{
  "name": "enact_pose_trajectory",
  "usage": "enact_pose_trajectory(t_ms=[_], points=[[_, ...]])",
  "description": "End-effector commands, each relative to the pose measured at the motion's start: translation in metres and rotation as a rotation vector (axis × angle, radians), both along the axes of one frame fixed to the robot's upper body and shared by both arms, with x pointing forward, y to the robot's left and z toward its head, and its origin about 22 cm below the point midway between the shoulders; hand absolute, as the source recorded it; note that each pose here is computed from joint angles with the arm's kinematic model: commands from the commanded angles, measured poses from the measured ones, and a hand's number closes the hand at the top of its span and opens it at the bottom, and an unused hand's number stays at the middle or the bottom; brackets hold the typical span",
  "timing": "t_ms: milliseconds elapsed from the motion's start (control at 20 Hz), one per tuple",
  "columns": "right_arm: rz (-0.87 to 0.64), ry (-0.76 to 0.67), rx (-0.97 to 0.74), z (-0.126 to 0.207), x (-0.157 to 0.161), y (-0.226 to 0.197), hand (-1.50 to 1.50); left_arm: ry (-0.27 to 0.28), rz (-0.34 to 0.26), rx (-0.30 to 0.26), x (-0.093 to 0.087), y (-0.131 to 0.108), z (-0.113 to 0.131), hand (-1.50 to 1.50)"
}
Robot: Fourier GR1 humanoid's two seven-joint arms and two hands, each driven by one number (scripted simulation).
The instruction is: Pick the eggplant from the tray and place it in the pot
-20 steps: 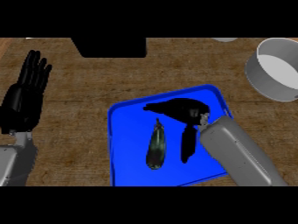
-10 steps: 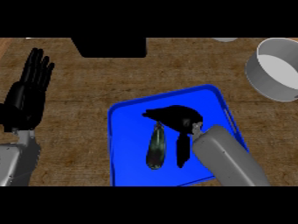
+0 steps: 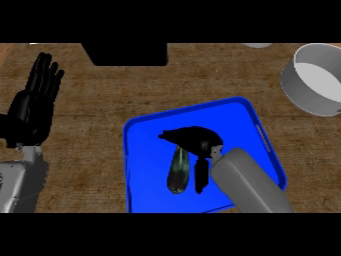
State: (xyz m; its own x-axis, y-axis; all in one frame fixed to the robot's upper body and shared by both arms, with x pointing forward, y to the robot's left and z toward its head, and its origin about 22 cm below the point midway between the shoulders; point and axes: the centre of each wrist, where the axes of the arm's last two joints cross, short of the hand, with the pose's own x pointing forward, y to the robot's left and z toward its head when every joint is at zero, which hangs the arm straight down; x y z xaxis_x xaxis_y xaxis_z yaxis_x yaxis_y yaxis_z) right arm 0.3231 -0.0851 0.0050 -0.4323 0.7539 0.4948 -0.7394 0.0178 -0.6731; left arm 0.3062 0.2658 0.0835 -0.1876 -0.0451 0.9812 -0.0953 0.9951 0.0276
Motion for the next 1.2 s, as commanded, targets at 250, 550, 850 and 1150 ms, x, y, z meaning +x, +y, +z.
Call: enact_pose_trajectory(t_ms=[250,550,850,1150], points=[[0.078,0.029,0.036,-0.014,0.006,0.016,1.5,0.001,-0.013,-0.003,-0.006,0.004,-0.001,0.0],[0.174,-0.064,0.11,-0.044,-0.034,0.026,1.5,0.007,0.001,-0.01,-0.006,0.001,-0.019,0.0],[0.156,-0.099,0.092,-0.033,-0.036,0.039,1.5,-0.008,-0.004,-0.009,-0.007,-0.011,-0.005,0.0],[-0.103,-0.308,0.031,0.016,0.01,0.031,1.5,-0.009,0.0,-0.016,-0.002,0.014,-0.005,0.0]])
